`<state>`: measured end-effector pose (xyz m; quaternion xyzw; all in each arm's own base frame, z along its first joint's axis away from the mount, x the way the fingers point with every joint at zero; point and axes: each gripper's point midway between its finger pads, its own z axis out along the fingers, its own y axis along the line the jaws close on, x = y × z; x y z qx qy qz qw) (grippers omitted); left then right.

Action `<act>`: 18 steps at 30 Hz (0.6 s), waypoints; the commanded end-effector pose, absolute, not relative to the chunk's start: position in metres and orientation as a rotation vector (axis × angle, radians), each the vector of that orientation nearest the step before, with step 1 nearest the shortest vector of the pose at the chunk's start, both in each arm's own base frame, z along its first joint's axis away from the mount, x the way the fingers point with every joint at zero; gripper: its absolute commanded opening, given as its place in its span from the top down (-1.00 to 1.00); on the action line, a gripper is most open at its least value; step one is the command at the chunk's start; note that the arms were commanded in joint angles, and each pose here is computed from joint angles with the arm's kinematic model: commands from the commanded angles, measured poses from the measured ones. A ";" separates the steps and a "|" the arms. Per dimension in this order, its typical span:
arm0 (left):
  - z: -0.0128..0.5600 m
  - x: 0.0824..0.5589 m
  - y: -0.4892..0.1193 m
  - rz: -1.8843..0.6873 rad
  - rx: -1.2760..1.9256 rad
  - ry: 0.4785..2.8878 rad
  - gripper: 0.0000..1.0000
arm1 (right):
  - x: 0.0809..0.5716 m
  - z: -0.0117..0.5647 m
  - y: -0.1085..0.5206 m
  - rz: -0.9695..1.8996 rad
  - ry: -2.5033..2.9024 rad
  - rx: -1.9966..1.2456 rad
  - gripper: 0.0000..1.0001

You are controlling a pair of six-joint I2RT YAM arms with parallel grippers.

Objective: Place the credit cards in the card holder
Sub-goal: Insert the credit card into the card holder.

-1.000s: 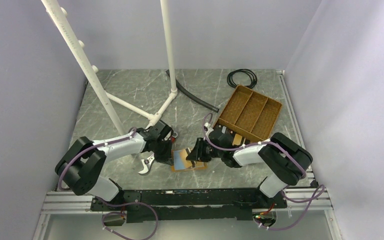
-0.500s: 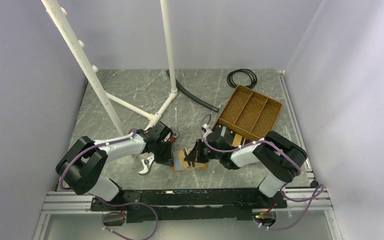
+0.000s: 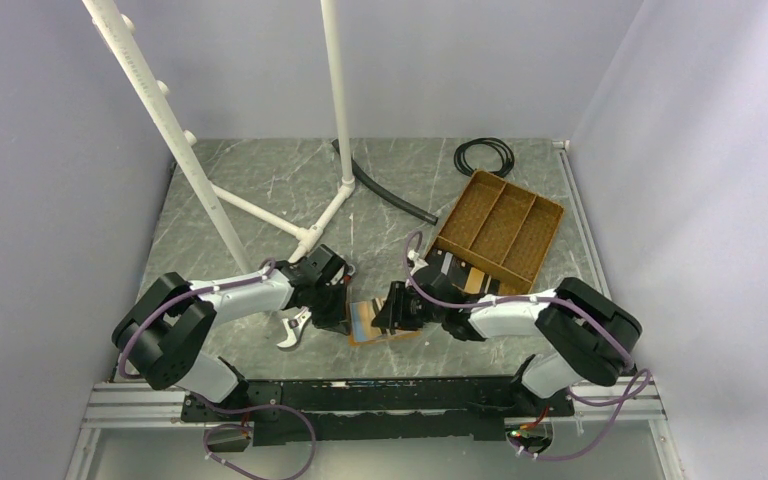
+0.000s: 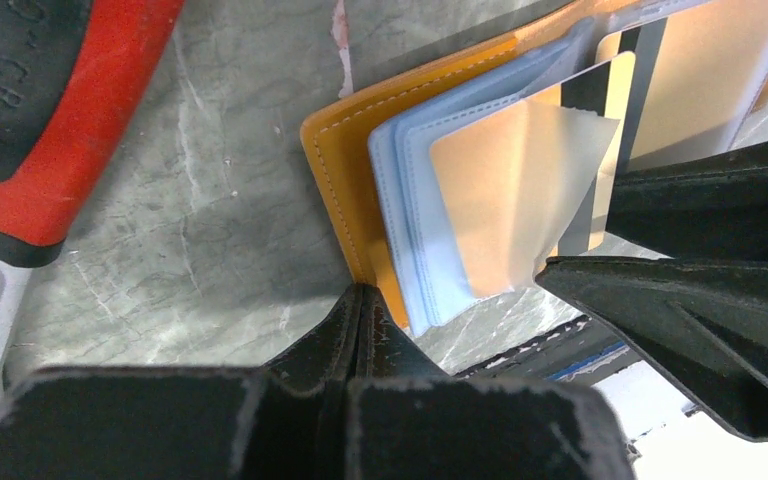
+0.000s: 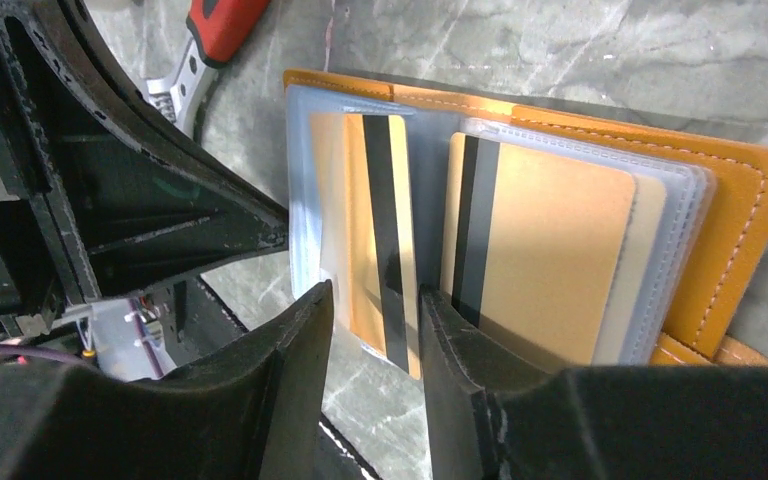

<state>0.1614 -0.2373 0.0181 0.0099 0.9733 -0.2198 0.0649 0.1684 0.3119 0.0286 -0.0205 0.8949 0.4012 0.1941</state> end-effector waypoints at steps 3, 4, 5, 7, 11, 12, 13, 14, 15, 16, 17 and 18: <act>0.019 0.160 -0.238 -0.663 0.038 2.929 0.99 | 0.153 0.003 0.275 0.862 2.653 -0.148 0.13; 0.019 0.161 -0.238 -0.663 0.037 2.929 0.99 | 0.152 0.003 0.274 0.852 2.653 -0.151 0.10; 0.019 0.161 -0.238 -0.664 0.036 2.929 0.99 | 0.152 0.003 0.272 0.852 2.648 -0.156 0.07; 0.017 0.160 -0.238 -0.666 0.035 2.933 0.99 | 0.150 0.005 0.271 0.863 2.636 -0.170 0.05; 0.017 0.159 -0.239 -0.673 0.037 2.933 0.99 | 0.145 0.010 0.275 0.945 2.590 -0.211 0.05; 0.017 0.159 -0.239 -0.676 0.037 2.931 0.99 | 0.144 0.014 0.280 0.993 2.562 -0.231 0.05; 0.017 0.159 -0.240 -0.680 0.037 2.932 1.00 | 0.146 0.017 0.285 1.022 2.537 -0.238 0.05; 0.017 0.159 -0.240 -0.685 0.036 2.933 0.99 | 0.147 0.017 0.287 1.035 2.528 -0.247 0.05; 0.017 0.159 -0.241 -0.690 0.038 2.933 0.99 | 0.149 0.016 0.291 1.045 2.525 -0.259 0.05; 0.018 0.159 -0.242 -0.695 0.038 2.934 0.99 | 0.150 0.017 0.295 1.057 2.521 -0.269 0.05; 0.018 0.158 -0.243 -0.706 0.039 2.934 0.99 | 0.149 0.018 0.300 1.087 2.515 -0.284 0.05; 0.019 0.159 -0.245 -0.722 0.038 2.931 0.99 | 0.148 0.021 0.307 1.123 2.502 -0.305 0.04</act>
